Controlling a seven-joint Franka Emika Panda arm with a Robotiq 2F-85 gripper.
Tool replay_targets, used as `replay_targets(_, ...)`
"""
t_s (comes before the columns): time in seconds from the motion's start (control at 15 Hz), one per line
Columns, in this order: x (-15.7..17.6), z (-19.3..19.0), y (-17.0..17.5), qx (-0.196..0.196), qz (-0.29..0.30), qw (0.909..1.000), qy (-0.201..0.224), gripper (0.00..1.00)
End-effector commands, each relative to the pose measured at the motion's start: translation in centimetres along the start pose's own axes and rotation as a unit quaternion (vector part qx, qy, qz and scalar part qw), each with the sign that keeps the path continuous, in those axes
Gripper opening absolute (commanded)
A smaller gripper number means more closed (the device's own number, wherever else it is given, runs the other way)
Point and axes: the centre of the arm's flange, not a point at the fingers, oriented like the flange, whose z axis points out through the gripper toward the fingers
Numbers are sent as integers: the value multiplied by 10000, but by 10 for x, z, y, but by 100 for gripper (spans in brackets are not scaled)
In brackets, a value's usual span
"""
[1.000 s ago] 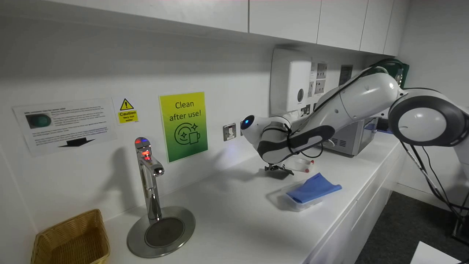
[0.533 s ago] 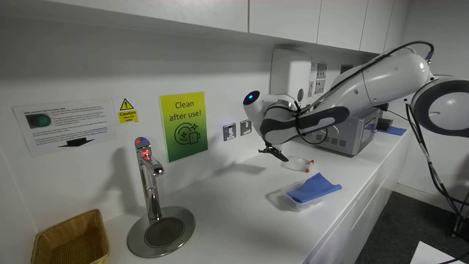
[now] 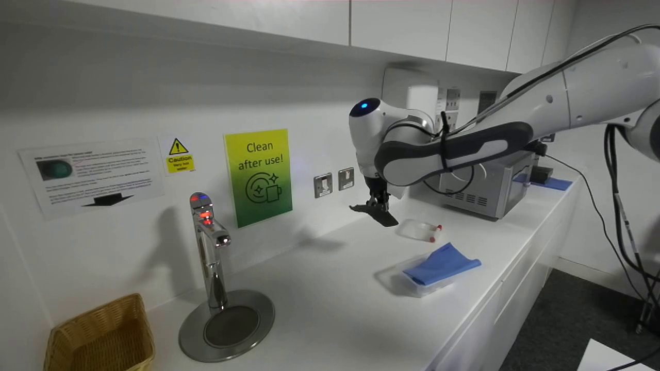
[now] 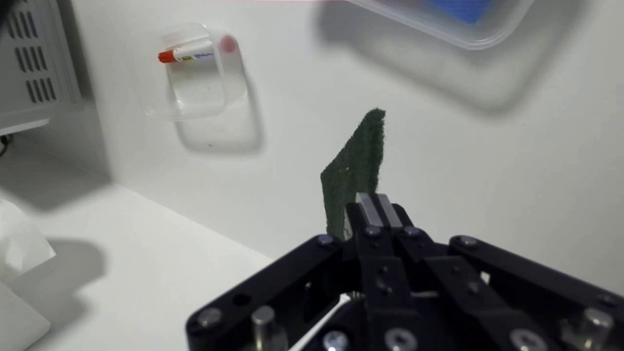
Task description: Put the black fabric in the clear bowl.
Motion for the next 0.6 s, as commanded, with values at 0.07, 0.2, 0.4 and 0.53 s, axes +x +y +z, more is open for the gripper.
replay_targets(0.07,-64,-42,-8,830,-345,9954,332,0)
replay_targets(0.2,-82,-58,-8,1008,-324,9938,340,0)
replay_targets(0.4,-112,-77,1,1254,-383,9907,363,0)
replay_targets(0.53,-128,-88,10,1495,-453,9869,402,0)
